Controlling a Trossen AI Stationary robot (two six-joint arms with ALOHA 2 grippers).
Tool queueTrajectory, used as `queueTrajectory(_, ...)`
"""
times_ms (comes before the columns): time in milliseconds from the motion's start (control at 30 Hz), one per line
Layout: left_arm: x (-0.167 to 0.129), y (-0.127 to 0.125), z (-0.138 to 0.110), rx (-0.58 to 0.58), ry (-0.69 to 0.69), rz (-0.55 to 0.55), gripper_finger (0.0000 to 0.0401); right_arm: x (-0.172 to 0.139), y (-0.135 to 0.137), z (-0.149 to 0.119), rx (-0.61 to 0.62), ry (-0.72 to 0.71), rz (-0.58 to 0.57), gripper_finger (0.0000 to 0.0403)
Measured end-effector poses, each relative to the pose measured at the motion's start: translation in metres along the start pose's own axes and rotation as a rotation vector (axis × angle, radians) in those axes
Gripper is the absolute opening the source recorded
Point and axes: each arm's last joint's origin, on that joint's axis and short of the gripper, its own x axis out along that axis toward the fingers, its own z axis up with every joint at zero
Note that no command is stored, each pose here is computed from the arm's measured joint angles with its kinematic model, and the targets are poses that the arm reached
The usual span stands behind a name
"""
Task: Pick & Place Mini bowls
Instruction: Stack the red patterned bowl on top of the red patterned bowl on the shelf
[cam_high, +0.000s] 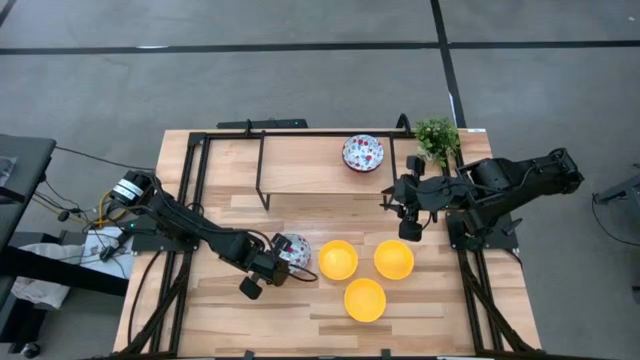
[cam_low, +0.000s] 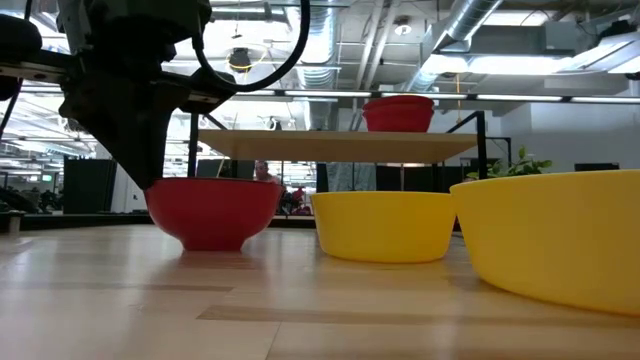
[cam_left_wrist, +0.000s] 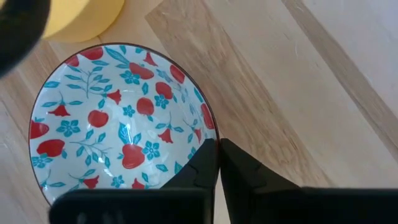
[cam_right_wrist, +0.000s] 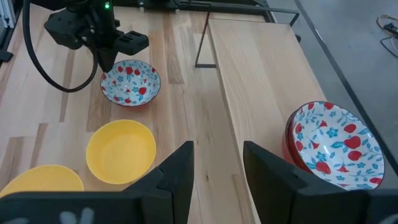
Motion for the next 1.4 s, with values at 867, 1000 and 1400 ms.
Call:
queueTrajectory(867, -0.035, 0.005, -0.002, -0.011, -0.078, 0.104, 0.0006, 0.000, 0.000, 0.000, 0.000, 0.000, -0.001, 0.0129)
queueTrajectory(1000, -0.035, 0.005, -0.002, -0.011, -0.077, 0.103, 0.0006, 0.000, 0.000, 0.000, 0.000, 0.000, -0.001, 0.0129)
queueTrajectory(1400, -0.035, 0.005, -0.002, -0.010, -0.075, 0.110, 0.0006, 0.000, 0.000, 0.000, 0.000, 0.000, -0.001, 0.0129)
